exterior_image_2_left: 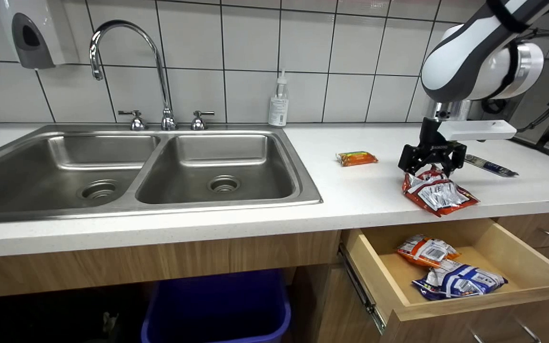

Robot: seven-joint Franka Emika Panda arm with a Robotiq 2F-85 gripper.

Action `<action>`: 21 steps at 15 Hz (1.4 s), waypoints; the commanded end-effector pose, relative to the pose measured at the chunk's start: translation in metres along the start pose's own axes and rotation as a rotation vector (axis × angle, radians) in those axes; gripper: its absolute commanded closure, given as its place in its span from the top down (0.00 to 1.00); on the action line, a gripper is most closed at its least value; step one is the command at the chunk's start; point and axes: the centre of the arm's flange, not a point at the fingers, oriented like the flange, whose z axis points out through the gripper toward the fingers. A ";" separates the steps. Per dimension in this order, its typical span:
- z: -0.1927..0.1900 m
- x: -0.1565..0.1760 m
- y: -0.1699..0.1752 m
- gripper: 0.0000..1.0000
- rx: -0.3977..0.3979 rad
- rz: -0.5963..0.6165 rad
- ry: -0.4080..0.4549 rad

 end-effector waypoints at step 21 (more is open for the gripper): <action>-0.031 -0.113 -0.036 1.00 -0.001 0.035 0.036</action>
